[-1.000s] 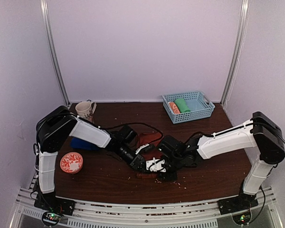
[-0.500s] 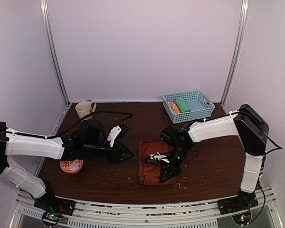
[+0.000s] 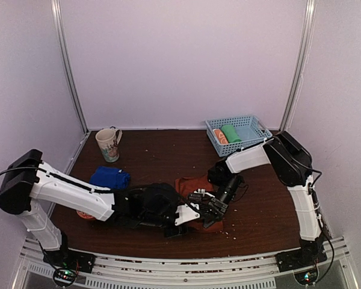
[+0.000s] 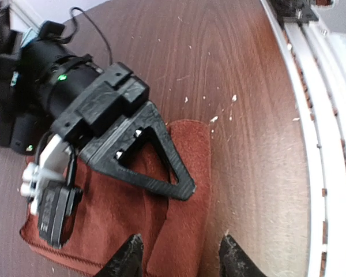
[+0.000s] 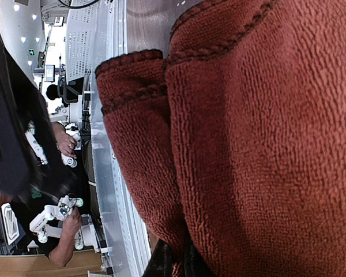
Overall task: Roll the towels
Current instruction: Roll the towel at the center of the board.
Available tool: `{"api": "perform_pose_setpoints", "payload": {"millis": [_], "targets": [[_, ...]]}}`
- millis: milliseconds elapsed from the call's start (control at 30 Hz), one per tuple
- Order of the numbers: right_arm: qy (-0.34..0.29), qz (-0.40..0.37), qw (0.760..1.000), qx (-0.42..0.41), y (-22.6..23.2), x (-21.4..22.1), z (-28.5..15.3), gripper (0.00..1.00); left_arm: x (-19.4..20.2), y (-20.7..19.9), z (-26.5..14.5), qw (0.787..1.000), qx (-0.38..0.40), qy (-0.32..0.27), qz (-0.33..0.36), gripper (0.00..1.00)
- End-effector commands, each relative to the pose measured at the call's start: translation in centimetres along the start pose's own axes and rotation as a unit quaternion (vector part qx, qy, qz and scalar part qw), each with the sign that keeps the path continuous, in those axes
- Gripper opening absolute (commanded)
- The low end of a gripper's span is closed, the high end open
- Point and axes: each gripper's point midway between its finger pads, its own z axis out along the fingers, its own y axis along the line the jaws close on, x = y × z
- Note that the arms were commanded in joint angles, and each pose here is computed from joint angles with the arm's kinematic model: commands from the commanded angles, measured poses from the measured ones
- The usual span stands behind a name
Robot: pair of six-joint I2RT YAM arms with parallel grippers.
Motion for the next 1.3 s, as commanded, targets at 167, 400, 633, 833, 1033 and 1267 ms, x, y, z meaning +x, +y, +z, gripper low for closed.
{"api": "perform_pose_setpoints", "payload": {"millis": [167,400,633,833,1033,1267], "targets": [[0.018,0.015,1.000,0.015,-0.7,0.9,0.0,0.00,2.7,-0.7,4.9,0.992,0.019,0.080,0.098,0.40],[0.015,0.011,1.000,0.011,-0.4,0.8,0.0,0.00,4.7,-0.3,5.7,0.990,-0.001,0.112,0.089,0.20],[0.012,-0.047,0.999,0.024,2.6,0.1,-2.1,0.12,2.7,-1.4,4.2,0.995,0.037,0.078,0.050,0.00],[-0.069,-0.141,0.983,0.097,7.0,-2.7,-9.5,0.29,2.8,-2.8,3.6,0.988,0.126,0.075,-0.048,0.00],[-0.210,-0.171,0.918,0.291,8.8,-4.9,-18.5,0.28,4.9,-2.8,4.7,0.954,0.222,0.090,-0.181,0.00],[-0.261,-0.320,0.845,0.339,17.8,-2.3,-20.4,0.29,4.1,-1.5,4.7,0.879,0.339,0.073,-0.326,0.00]]}}
